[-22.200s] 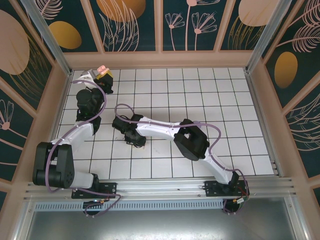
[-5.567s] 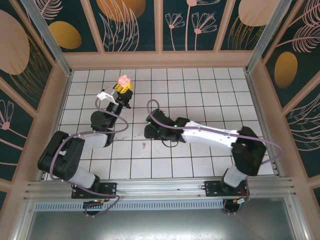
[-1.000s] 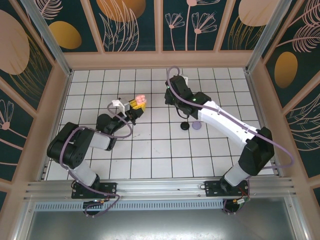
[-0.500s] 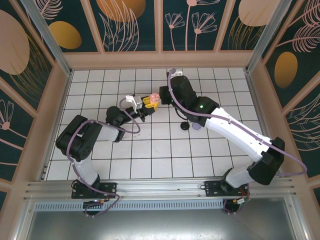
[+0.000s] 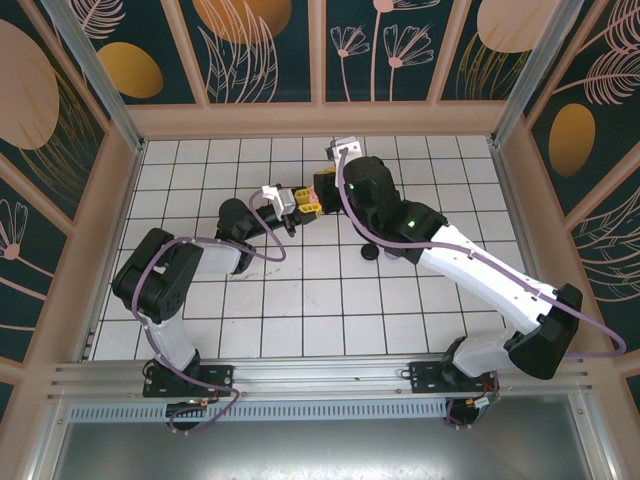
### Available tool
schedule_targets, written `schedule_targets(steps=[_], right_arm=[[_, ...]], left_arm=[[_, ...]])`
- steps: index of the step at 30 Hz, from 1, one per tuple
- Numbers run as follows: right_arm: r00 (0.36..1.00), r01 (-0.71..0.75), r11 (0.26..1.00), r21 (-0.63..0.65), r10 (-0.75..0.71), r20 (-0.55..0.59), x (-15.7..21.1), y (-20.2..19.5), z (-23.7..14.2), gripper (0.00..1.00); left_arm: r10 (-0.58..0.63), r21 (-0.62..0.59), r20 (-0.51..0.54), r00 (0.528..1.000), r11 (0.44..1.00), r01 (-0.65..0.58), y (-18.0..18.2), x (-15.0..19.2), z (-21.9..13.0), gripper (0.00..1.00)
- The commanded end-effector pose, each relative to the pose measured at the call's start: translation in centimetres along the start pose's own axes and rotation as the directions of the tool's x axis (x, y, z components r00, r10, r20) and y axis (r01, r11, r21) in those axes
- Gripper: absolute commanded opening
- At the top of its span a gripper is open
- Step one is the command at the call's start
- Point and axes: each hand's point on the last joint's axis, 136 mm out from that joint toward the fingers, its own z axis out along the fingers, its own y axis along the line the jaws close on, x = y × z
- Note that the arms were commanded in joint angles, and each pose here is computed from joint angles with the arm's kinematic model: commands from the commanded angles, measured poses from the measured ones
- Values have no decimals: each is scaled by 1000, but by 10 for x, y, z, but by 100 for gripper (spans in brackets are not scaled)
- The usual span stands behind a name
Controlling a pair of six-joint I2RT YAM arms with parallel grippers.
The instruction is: Insert the wireless bluetooth earbuds into the charging case
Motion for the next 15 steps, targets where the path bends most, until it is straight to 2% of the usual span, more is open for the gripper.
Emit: schedule_targets(steps=[1, 15], right_arm=[[999, 25, 999, -25, -24, 34, -6, 6, -4, 19], [1000, 18, 1000, -18, -18, -14, 16, 4, 12, 19]], left_arm=[[62, 41, 52, 997, 997, -64, -7, -21, 5, 0], [73, 54, 84, 994, 996, -77, -12, -41, 4, 0]])
